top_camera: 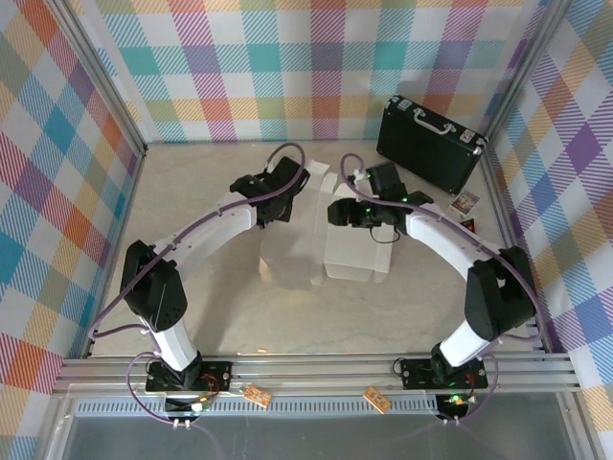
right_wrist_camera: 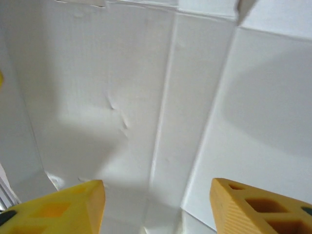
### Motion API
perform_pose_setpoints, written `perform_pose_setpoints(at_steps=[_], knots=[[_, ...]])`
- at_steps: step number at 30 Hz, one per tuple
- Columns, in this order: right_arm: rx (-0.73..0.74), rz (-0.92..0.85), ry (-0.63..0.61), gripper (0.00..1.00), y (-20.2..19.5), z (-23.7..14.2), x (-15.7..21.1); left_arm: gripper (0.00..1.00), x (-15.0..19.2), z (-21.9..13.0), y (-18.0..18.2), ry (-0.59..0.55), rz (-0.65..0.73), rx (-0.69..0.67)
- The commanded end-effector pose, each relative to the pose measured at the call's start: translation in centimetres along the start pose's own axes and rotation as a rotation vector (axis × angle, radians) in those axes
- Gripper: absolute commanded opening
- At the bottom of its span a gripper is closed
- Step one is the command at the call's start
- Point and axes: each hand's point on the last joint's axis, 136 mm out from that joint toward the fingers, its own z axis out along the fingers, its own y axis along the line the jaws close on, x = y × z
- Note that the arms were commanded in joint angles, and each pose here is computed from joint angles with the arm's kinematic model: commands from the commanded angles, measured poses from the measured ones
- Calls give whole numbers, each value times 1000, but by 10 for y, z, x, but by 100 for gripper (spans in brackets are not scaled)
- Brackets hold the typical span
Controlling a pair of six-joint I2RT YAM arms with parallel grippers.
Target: Fold the paper box
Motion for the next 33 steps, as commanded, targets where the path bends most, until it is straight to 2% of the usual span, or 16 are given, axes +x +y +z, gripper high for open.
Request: perform_pose_setpoints(at_steps=[1, 3, 6, 9, 10, 11, 13, 16, 20, 22, 28, 33], knots=[[3, -19, -108, 64, 9, -36, -25, 0, -27, -1, 23, -64, 385, -203], [38, -38, -154, 68, 5, -52, -32, 0, -41, -3, 28, -111, 502, -278], [103, -44, -231, 75, -5, -72, -43, 0, -49, -2, 24, -165, 648, -316], [88, -115, -293, 78, 0, -84, -50, 0, -59, -6, 13, -229, 775, -352], [77, -137, -312, 86, 3, -88, -51, 0, -61, -7, 9, -251, 806, -351], [73, -144, -337, 99, 5, -90, -53, 0, -69, -9, 7, -296, 813, -369], [81, -151, -363, 99, 4, -94, -56, 0, -79, -11, 6, -347, 856, -416], [68, -160, -333, 99, 5, -91, -53, 0, -82, -14, -7, -405, 924, -418], [81, -114, -251, 99, -10, -73, -42, 0, -68, -13, -30, -460, 1002, -391], [19, -119, -221, 99, -9, -65, -35, 0, -57, -7, -38, -464, 1057, -378], [-6, -147, -166, 90, -17, -47, -32, 0, -41, -12, -59, -528, 1098, -390], [-141, -194, -96, 84, -1, -38, -29, 0, -20, -10, -70, -528, 1112, -398]])
